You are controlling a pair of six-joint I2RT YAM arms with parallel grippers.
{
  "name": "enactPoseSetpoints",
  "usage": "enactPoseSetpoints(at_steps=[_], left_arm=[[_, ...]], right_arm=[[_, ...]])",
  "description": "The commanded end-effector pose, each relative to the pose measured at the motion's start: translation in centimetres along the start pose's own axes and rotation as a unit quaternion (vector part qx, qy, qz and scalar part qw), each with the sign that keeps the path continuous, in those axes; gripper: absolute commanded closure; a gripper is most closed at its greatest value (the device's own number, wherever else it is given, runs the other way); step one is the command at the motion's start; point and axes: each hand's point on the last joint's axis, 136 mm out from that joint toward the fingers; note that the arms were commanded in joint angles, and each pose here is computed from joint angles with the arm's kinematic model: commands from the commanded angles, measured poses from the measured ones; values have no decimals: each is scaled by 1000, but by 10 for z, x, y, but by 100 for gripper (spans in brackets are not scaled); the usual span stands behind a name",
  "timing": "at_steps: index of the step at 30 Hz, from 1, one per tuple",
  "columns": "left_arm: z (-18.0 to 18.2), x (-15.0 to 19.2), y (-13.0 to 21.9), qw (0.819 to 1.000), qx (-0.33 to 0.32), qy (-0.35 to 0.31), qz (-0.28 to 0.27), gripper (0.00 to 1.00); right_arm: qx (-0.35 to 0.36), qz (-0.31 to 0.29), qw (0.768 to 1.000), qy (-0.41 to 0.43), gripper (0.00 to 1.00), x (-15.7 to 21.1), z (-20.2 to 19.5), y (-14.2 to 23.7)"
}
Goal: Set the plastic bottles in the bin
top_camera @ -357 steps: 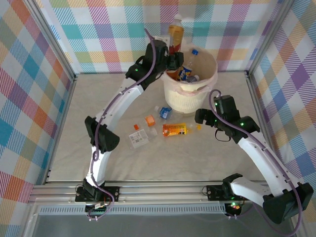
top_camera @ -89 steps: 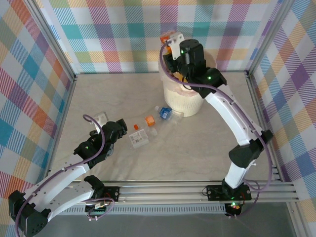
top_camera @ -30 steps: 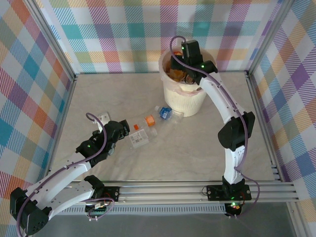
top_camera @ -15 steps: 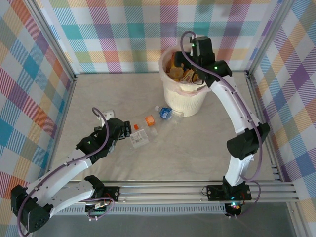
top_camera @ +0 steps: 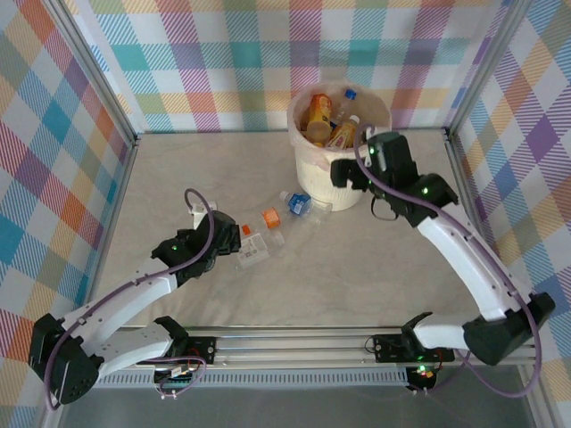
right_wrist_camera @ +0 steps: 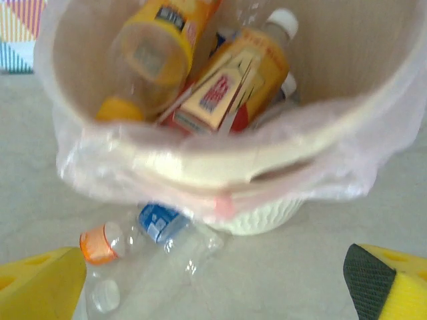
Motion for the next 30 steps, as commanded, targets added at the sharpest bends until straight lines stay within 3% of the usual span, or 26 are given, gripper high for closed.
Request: enactPoseSetpoints(at_steps=[1, 9, 14, 30], left_arm=[[-14, -7, 1, 1000, 15, 1, 0, 0], [-13, -10, -12, 1000, -27, 13, -1, 0], [-3, -11, -17, 997, -72, 22, -7, 0], [14, -14, -17, 994, -88, 60, -19, 0]], right_arm=[[7, 17, 1000, 11, 0, 27, 11, -1], [-4, 92, 991, 101, 0, 94, 46, -32], [-33, 114, 981, 155, 0, 111, 73, -54], [-37, 176, 954, 242, 0, 155, 102, -139]])
Point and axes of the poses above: each hand's point on the last joint's axis, 136 mm out from that joint toward the fingers, its own y axis back along the fingers, its own z axis along the line the jaws close on, x = y × z, and after that the axes turned 13 degrees about y, right-handed
